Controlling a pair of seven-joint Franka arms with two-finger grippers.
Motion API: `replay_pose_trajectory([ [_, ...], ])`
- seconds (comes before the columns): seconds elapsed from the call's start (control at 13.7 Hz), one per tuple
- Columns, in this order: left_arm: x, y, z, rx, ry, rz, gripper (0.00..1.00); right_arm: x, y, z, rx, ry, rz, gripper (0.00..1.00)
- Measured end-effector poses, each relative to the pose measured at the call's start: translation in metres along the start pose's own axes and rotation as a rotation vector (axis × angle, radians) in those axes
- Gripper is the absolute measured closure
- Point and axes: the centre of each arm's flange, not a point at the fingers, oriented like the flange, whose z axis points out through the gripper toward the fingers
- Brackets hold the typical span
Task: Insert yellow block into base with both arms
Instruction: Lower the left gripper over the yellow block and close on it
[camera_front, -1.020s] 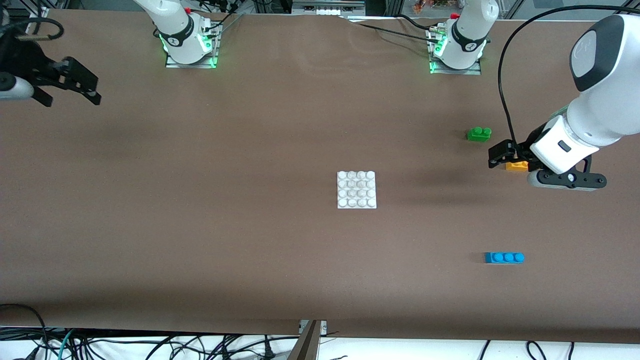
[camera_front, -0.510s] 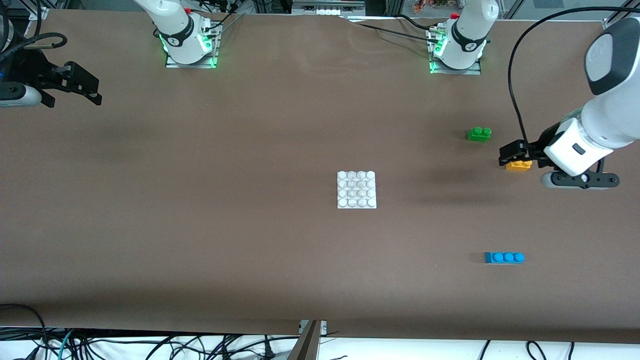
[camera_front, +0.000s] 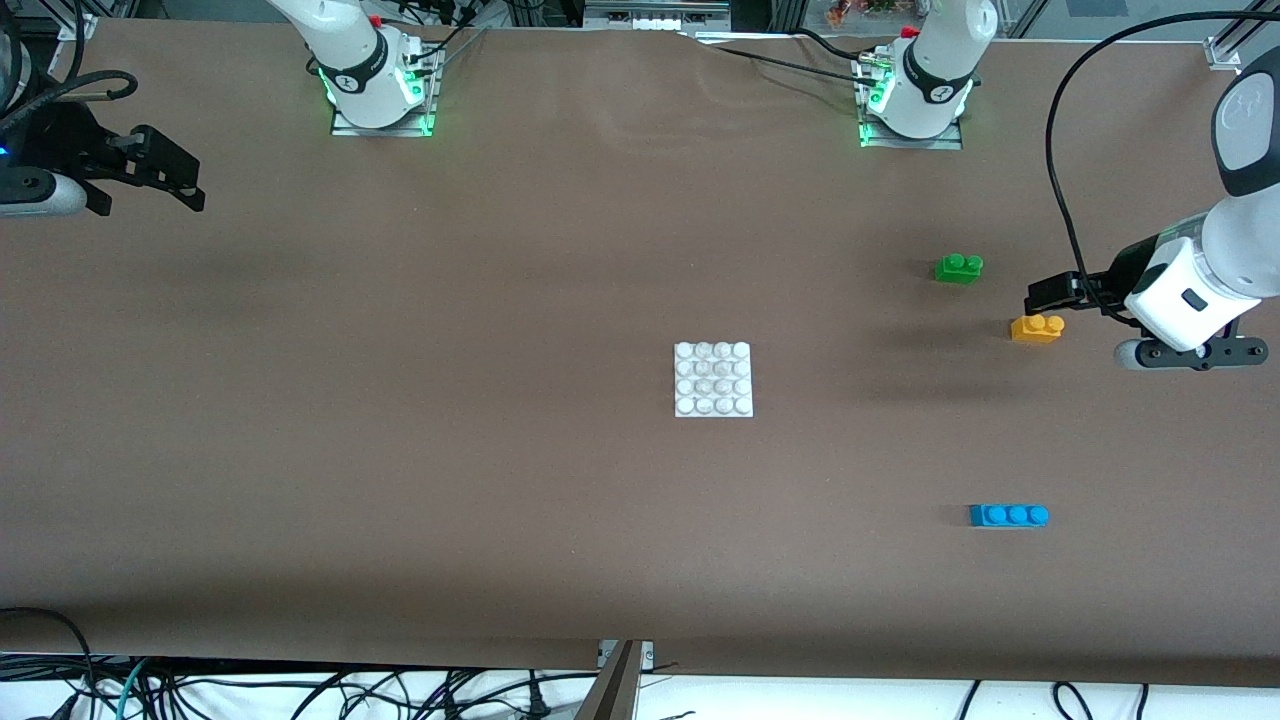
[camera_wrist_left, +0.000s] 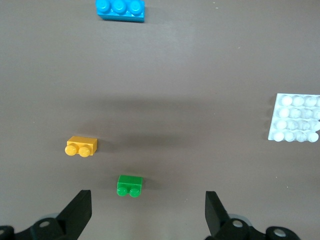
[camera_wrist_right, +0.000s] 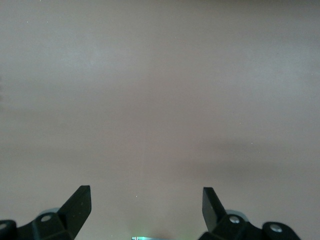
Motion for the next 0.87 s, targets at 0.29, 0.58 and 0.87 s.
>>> replay_pose_trajectory([
  [0.29, -0.004, -0.019, 0.009, -0.003, -0.021, -0.016, 0.00, 0.001, 0.004, -0.002, -0.030, 0.010, 0.004, 0.01],
  [0.58, -0.016, -0.054, 0.045, 0.023, 0.011, -0.001, 0.00, 0.000, 0.010, -0.013, -0.065, 0.034, 0.011, 0.01],
  [0.87, -0.036, -0.112, 0.117, 0.020, 0.038, 0.005, 0.00, 0.001, 0.009, -0.013, -0.065, 0.034, 0.004, 0.01],
])
